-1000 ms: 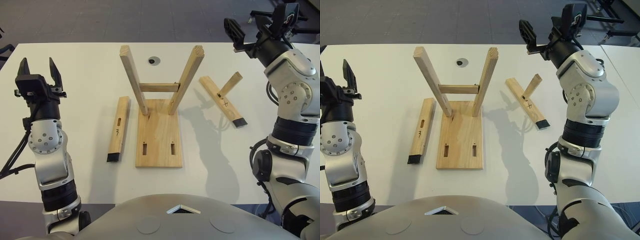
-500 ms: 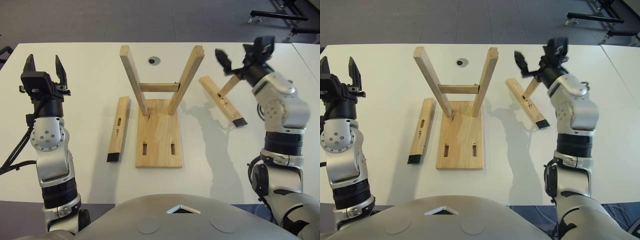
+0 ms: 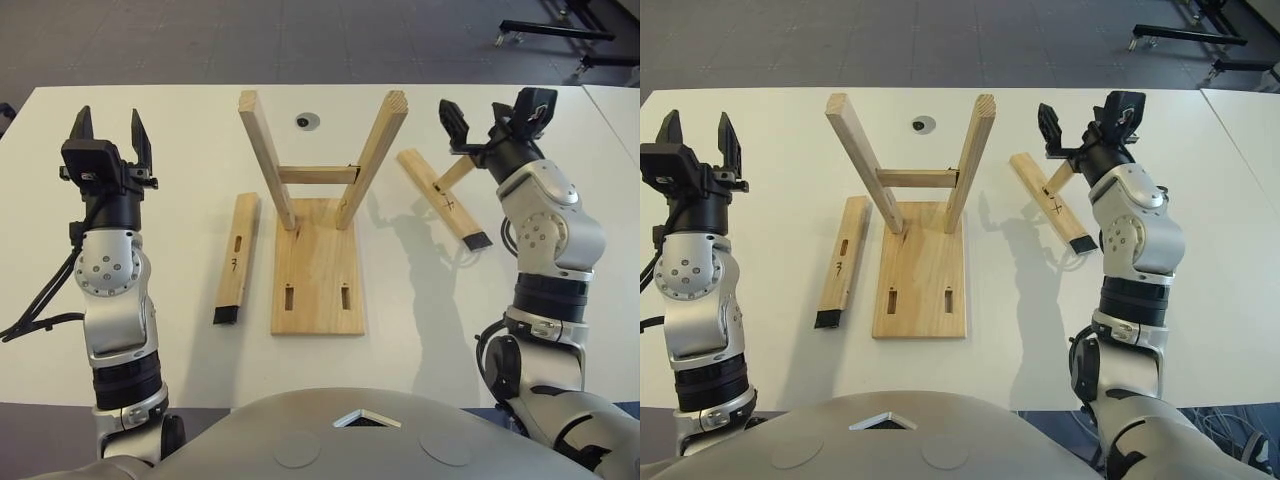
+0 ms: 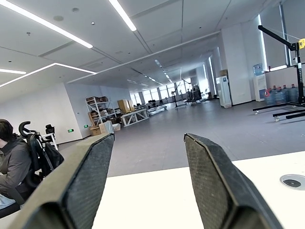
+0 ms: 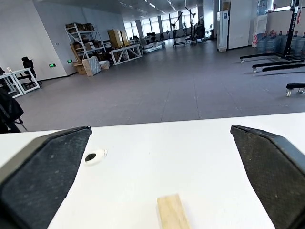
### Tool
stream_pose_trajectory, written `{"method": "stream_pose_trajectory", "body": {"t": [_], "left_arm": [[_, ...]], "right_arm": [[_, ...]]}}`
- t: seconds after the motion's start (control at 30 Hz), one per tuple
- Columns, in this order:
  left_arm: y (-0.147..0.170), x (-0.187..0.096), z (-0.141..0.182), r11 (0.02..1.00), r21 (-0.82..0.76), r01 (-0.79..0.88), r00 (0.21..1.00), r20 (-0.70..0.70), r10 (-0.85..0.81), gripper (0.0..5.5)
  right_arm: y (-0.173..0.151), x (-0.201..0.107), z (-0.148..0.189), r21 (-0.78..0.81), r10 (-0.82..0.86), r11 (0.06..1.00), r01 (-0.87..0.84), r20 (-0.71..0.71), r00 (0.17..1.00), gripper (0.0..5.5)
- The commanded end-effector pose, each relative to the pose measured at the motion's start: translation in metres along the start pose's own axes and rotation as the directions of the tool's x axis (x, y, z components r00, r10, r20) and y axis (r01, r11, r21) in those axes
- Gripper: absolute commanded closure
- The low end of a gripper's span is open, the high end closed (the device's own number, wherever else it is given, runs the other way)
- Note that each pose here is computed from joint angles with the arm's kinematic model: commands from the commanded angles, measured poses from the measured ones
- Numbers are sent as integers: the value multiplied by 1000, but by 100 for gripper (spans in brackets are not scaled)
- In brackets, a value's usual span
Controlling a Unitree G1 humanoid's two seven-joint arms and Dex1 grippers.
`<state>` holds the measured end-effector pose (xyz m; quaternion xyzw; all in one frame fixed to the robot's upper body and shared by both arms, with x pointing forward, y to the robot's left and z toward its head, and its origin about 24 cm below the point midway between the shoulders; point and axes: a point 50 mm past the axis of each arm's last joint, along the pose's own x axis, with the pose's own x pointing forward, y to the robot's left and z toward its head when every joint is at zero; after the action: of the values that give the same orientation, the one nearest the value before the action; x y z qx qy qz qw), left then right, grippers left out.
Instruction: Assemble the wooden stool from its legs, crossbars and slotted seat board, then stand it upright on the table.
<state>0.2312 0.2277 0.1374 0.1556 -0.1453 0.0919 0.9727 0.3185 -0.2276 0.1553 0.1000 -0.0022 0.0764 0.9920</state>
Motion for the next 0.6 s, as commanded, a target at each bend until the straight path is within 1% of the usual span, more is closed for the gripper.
{"method": "stream_pose_trajectory", "body": {"t": [0.03,0.17,0.23,0.37,0.47,0.6], "left_arm": [[-4,0,0,1000,-6,5,1000,-10,-5,282],[-7,1,2,1000,-12,8,1000,-5,-8,282],[-7,1,1,1000,-13,7,1000,-7,-7,282],[-9,3,2,1000,-21,18,1000,-4,-18,282],[-10,4,1,999,-23,26,1000,-4,-26,282],[-14,7,1,999,-31,41,999,-1,-41,282]], "right_arm": [[12,15,48,-48,59,997,-54,128,990,13],[15,24,66,-76,79,995,-68,165,983,13],[13,25,62,-81,79,994,-67,144,986,13],[1,23,28,-116,52,992,-52,-2,999,13],[2,30,-6,-135,44,989,-61,-123,991,13],[9,43,-25,-150,42,986,-70,-179,983,13]]}}
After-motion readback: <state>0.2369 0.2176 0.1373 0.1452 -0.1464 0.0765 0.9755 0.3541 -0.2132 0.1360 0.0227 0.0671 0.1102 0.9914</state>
